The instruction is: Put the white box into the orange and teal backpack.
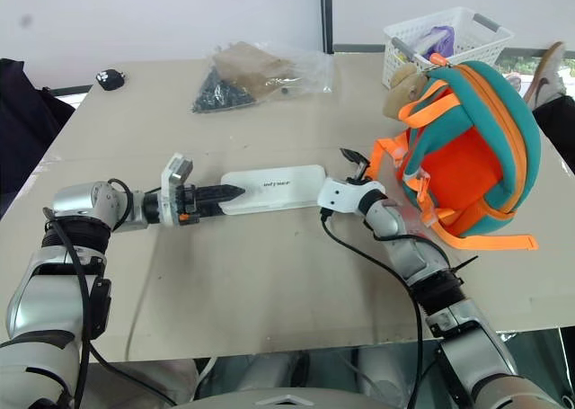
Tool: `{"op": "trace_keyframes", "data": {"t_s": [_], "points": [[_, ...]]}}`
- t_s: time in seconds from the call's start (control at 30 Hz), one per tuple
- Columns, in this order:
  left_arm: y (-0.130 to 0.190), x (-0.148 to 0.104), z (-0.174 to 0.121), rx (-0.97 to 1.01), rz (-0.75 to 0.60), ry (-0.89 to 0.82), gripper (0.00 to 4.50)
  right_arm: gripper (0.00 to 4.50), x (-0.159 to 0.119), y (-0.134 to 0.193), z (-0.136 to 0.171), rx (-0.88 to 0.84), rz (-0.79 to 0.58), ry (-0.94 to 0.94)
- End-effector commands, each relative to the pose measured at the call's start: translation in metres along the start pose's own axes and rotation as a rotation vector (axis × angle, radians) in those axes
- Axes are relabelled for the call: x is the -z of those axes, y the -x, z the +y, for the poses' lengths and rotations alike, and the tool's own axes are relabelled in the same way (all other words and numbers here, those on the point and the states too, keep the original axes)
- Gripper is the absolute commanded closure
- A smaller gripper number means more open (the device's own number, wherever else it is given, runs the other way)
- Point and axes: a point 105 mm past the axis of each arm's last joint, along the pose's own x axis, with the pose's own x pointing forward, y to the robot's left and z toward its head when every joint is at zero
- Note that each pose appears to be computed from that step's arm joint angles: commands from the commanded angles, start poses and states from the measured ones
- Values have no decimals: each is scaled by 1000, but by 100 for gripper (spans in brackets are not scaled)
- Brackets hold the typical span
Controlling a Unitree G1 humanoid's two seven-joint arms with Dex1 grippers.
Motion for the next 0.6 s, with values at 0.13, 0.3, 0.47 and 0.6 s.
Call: {"op": "trace_keyframes", "data": {"t_s": [0.13, 0.3, 0.47, 0.6], "points": [[-20, 19, 13, -37, 56, 34, 0, 10, -26, -5, 3, 7, -92, -99], [-24, 16, 8, 13, 12, 59, 25, 3, -14, 1, 4, 7, -64, -128], [-23, 14, 0, 62, -12, 85, 189, 0, -6, 8, 2, 19, -47, -152], [-23, 17, -3, 86, -18, 97, 191, 0, -12, 13, 0, 36, -100, -211]]}}
